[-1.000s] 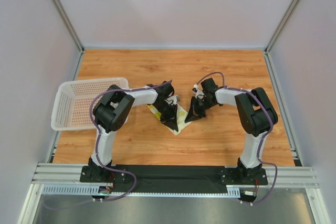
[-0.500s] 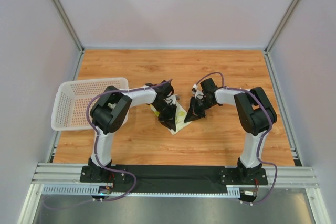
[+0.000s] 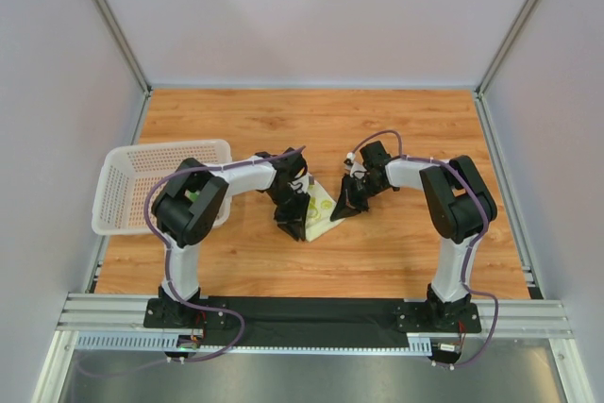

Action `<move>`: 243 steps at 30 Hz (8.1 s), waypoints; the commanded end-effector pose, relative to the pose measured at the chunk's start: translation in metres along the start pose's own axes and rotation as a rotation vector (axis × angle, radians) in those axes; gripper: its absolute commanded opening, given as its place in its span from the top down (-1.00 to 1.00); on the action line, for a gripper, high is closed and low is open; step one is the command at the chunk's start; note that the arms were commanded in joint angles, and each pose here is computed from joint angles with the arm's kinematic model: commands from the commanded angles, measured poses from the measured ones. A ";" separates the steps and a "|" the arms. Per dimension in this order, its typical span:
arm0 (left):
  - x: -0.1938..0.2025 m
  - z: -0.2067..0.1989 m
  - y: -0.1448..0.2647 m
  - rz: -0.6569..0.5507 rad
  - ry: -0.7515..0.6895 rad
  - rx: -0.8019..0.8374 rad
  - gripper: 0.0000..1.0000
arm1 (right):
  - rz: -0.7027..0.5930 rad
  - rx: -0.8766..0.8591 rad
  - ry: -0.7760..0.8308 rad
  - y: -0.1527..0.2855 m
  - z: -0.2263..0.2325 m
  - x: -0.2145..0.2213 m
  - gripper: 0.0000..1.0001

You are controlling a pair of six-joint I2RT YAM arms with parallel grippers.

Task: Roll the towels
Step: Roll the towel

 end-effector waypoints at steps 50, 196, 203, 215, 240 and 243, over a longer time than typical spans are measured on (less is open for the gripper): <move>-0.008 -0.065 -0.011 -0.211 -0.722 -0.465 0.17 | -0.031 0.133 0.021 -0.004 -0.019 -0.011 0.99; 0.012 -0.079 -0.017 -0.324 -0.731 -0.373 -0.15 | 0.008 0.417 -0.130 0.023 0.017 0.007 0.99; 0.011 -0.089 -0.013 -0.368 -0.753 -0.414 -0.15 | 0.018 0.425 -0.129 0.024 0.017 0.008 0.99; 0.021 -0.099 -0.023 -0.342 -0.799 -0.410 -0.06 | 0.027 0.426 -0.138 0.023 0.015 0.009 0.99; 0.021 -0.092 -0.035 -0.297 -0.802 -0.454 0.59 | 0.045 0.430 -0.130 0.022 0.013 0.010 0.99; 0.023 -0.100 -0.026 -0.297 -0.810 -0.421 0.66 | 0.043 0.442 -0.131 0.023 0.010 0.007 0.99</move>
Point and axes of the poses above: each gripper's point midway between its finger pads, its own y axis back along the fingers, its own z axis along the line the jaws close on, x = y × z, the point moved 6 cm from there along y, back along the fingers, and after that the axes turned 3 degrees about -y, right-handed, at the moved point
